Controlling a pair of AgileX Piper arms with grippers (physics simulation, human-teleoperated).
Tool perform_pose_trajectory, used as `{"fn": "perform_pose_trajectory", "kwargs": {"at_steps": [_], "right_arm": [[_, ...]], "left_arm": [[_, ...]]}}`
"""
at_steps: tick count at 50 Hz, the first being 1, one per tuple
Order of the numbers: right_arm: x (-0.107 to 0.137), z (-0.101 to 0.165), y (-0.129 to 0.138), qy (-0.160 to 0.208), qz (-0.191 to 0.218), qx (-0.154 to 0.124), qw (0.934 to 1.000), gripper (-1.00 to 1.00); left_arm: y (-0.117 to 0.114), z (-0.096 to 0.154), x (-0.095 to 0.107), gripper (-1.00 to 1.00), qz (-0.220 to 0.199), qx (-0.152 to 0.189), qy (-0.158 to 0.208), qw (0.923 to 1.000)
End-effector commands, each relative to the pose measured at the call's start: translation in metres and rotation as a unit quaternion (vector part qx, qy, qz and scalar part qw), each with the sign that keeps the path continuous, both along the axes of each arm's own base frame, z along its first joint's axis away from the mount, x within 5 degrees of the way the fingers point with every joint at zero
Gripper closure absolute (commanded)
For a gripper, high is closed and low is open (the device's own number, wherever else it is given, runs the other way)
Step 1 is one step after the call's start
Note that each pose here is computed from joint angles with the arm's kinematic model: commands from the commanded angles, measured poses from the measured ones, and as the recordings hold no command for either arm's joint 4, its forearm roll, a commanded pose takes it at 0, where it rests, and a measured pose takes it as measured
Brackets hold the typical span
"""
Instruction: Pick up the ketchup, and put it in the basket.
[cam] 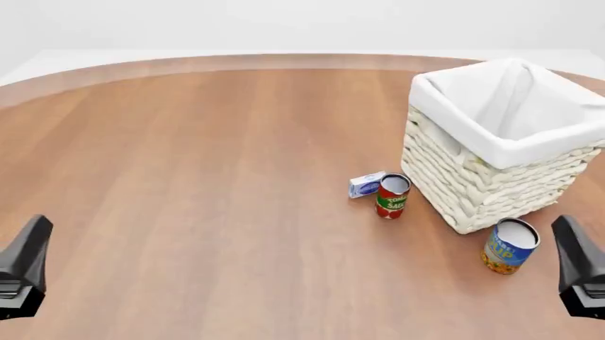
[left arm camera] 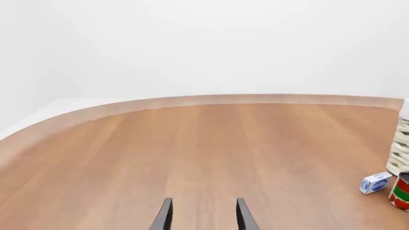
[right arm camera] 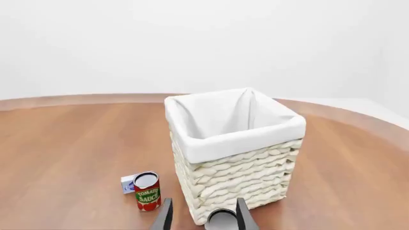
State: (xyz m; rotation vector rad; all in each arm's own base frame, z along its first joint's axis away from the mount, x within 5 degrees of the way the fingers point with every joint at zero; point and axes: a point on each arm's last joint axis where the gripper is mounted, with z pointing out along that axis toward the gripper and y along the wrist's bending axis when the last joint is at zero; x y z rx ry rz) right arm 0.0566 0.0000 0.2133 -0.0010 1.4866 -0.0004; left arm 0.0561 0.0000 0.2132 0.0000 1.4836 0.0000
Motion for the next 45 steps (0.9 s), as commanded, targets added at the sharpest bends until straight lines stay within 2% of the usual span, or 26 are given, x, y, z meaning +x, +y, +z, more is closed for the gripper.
{"fn": "perform_pose_trajectory", "kwargs": {"at_steps": [1, 16, 22, 45], "right_arm": [[0.001, 0.0003, 0.0001, 0.003, 0.001, 0.0, 1.0, -1.0], [0.0015, 0.0005, 0.0005, 0.003, 0.004, -0.003, 1.0, -1.0], [0.0004, 0.0009, 0.0018, -0.001, 0.013, -0.026, 0.9996, -1.0], [-0.0006, 0.0007, 0.0072, -0.007, 0.059, -0.052, 0.9969, -1.0]], "left_arm": [[0.0, 0.0, 0.0, -1.0, 0.0, 0.0, 0.0, 1.0], [0.0, 0.0, 0.0, -1.0, 0.0, 0.0, 0.0, 1.0], [0.0, 0.0, 0.0, -1.0, 0.0, 0.0, 0.0, 1.0], [0.0, 0.0, 0.0, -1.0, 0.0, 0.0, 0.0, 1.0]]}}
